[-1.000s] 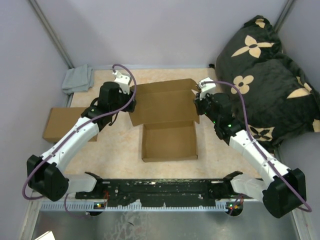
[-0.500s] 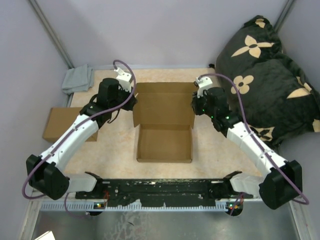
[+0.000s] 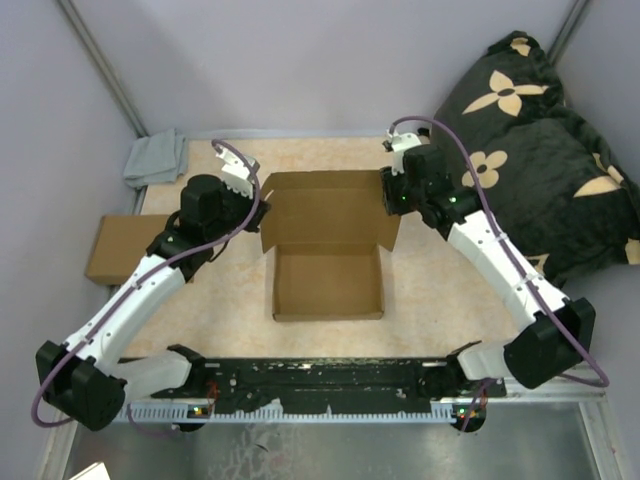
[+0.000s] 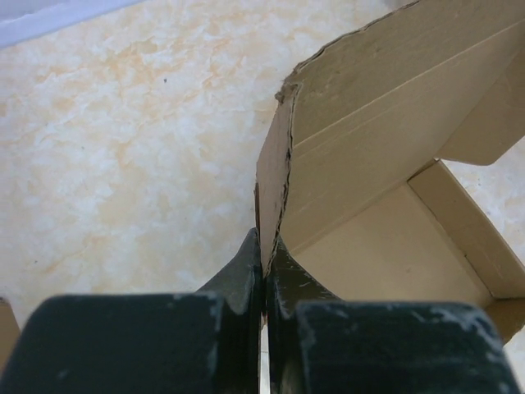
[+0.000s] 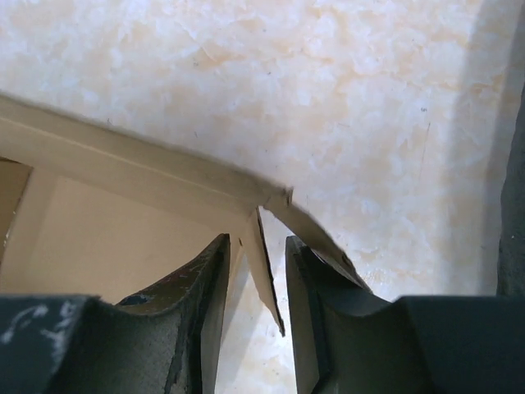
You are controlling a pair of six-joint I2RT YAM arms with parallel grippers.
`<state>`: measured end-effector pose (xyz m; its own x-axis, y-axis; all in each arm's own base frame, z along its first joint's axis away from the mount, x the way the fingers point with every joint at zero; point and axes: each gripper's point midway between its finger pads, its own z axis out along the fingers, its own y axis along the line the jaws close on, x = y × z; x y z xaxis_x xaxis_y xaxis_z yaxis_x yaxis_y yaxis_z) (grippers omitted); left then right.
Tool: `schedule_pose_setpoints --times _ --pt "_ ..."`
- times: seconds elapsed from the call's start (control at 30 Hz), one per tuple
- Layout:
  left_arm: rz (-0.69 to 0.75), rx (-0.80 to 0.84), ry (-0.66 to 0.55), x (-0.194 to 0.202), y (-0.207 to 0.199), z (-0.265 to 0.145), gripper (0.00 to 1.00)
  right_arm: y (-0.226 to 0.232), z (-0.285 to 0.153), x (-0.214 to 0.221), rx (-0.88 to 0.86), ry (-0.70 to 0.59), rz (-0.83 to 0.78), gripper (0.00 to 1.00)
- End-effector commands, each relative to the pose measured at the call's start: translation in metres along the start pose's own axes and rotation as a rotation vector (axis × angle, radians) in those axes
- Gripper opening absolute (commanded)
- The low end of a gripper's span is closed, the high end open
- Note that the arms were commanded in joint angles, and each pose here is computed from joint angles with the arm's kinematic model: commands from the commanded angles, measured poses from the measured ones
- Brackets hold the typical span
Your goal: Fold the paper box
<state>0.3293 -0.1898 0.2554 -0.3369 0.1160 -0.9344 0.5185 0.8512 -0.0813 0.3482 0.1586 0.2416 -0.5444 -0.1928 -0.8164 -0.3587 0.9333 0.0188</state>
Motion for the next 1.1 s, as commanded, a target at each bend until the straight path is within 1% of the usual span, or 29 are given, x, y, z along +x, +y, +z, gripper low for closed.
schedule_pose_setpoints --times 0.0,0.13,0.23,0.3,0.43,0.53,0.63,0.77,0.9,1.07 --pt "0.063 0.032 -0.155 -0.030 -0.006 -0.009 0.00 0.001 -0.004 -0.005 -0.006 0.040 -0.016 0.33" --pt "0.078 0.028 -0.179 -0.030 -0.006 -0.013 0.00 0.010 0.002 0.002 -0.054 0.091 -0.009 0.26" --pt "0.072 0.030 -0.199 -0.031 -0.006 -0.013 0.00 0.015 0.004 0.006 -0.074 0.117 0.010 0.15" --pt "0.060 0.038 -0.199 -0.030 -0.008 -0.012 0.00 0.017 0.006 0.007 -0.083 0.133 0.028 0.10" --pt "0.020 0.055 -0.202 -0.031 -0.011 -0.009 0.00 0.022 0.010 0.004 -0.089 0.155 0.083 0.06" --pt "-0.021 0.057 -0.217 -0.035 -0.013 -0.010 0.00 0.027 0.010 -0.002 -0.100 0.138 0.124 0.04" --pt "-0.078 0.069 -0.237 -0.041 -0.017 -0.012 0.00 0.027 0.008 -0.010 -0.092 0.096 0.160 0.01" --pt "-0.142 0.059 -0.265 -0.048 -0.016 -0.010 0.00 0.019 0.003 -0.028 -0.044 -0.011 0.187 0.00" --pt "-0.202 0.043 -0.257 -0.049 -0.013 -0.002 0.00 0.013 -0.006 -0.047 -0.008 -0.118 0.202 0.00" --pt "-0.280 0.071 -0.249 -0.049 -0.019 0.012 0.01 0.016 -0.005 -0.055 0.023 -0.185 0.199 0.00"
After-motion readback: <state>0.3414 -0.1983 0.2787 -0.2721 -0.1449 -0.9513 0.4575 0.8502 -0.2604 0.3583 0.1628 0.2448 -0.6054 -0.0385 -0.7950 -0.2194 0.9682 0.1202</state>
